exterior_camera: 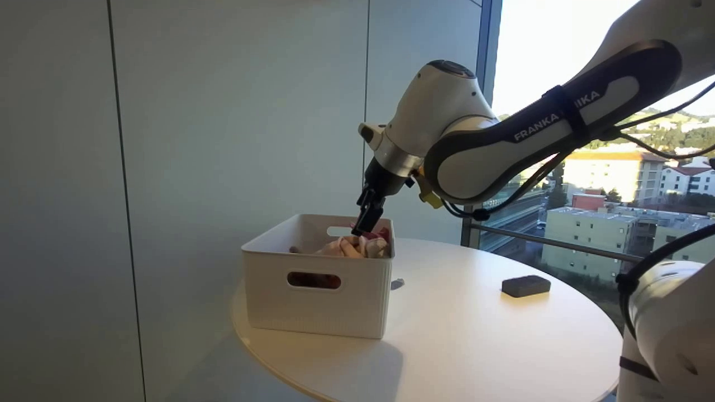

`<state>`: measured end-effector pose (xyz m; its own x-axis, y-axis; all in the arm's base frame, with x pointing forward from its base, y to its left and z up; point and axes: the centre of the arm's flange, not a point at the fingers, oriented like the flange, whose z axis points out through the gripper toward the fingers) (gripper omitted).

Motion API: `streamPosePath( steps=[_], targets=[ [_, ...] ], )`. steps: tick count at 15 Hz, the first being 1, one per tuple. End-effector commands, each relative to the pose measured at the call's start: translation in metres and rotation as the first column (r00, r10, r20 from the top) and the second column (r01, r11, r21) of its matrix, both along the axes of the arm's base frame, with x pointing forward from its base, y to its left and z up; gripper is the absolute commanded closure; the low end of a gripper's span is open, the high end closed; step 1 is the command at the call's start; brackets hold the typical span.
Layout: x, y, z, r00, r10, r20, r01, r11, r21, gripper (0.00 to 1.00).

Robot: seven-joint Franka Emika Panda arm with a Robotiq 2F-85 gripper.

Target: Put the plush toy and the clothing into the basket

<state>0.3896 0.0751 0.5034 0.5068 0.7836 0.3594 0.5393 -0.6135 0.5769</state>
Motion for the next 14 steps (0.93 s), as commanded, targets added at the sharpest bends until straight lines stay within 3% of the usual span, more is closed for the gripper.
streamPosePath(
  steps=[1,4,7,11,14],
  targets=[
    [-0.011,-0.031,0.033,0.983,-0.127,0.130,0.119,0.991,0.069,0.00],
    [-0.019,-0.081,0.052,0.948,-0.286,0.137,0.268,0.954,0.134,0.00],
    [-0.042,-0.134,0.055,0.891,-0.441,0.103,0.418,0.889,0.188,0.00],
    [-0.071,-0.202,0.040,0.789,-0.610,-0.076,0.611,0.765,0.203,0.00],
    [-0.089,-0.238,0.016,0.693,-0.672,-0.262,0.717,0.679,0.158,0.00]
  ],
)
